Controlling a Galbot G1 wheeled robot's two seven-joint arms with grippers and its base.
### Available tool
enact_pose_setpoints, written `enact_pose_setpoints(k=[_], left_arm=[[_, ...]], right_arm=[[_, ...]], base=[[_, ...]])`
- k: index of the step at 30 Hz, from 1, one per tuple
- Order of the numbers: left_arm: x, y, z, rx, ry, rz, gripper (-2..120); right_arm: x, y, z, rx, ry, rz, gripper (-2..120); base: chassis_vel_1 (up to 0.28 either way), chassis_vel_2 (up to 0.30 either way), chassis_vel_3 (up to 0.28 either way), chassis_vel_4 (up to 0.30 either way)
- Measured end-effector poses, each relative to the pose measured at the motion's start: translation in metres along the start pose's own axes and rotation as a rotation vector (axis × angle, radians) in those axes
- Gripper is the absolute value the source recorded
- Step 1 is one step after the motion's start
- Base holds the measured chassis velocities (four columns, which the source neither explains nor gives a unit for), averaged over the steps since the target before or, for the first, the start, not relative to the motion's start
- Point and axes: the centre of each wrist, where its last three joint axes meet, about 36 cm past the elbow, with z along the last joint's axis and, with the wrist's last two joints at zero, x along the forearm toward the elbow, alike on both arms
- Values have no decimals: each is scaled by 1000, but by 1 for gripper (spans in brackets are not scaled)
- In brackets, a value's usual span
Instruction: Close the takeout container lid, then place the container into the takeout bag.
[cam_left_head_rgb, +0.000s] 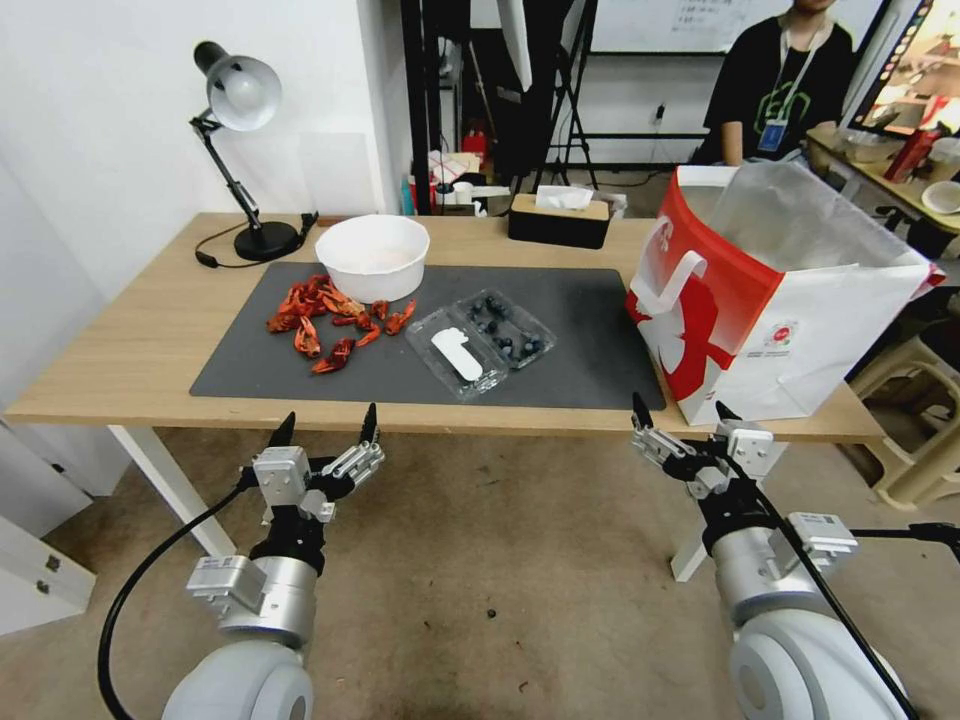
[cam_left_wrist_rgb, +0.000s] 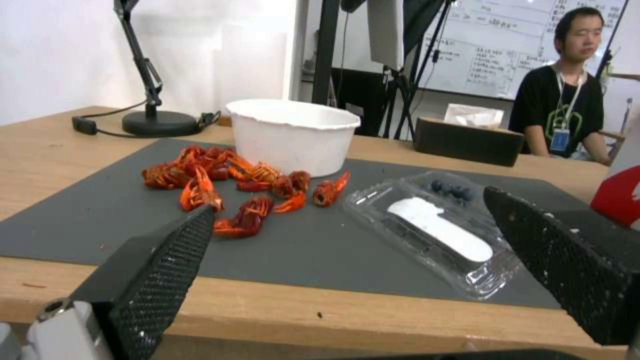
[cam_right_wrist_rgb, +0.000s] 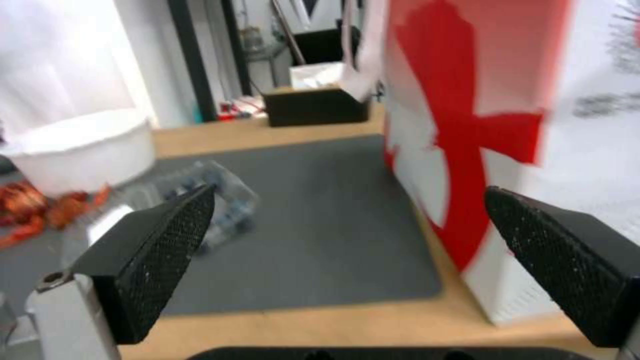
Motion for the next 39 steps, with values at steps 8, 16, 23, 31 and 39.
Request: enact_pose_setpoints(k=[8,16,23,31,39], left_arm=[[1,3,2,-3,-11,-11,100],[4,5,3,-2,-28,-34,100],[6,4,2,-4,-44,-46,100],[9,4,3,-9,-45,-54,100],[9,4,2,-9,-48,-58,100]], right_arm=[[-29,10,6,-34,27,-72,100],[-94,18,17,-34,97,-73,100],[-141,27,11,-50,162,-71,100],[-179,39,7,-75,249,-56,100],[-210,46,1,-63,319,-30,100]], base=[[0,0,0,0],[0,0,0,0],[0,0,0,0],[0,0,0,0],[0,0,0,0]])
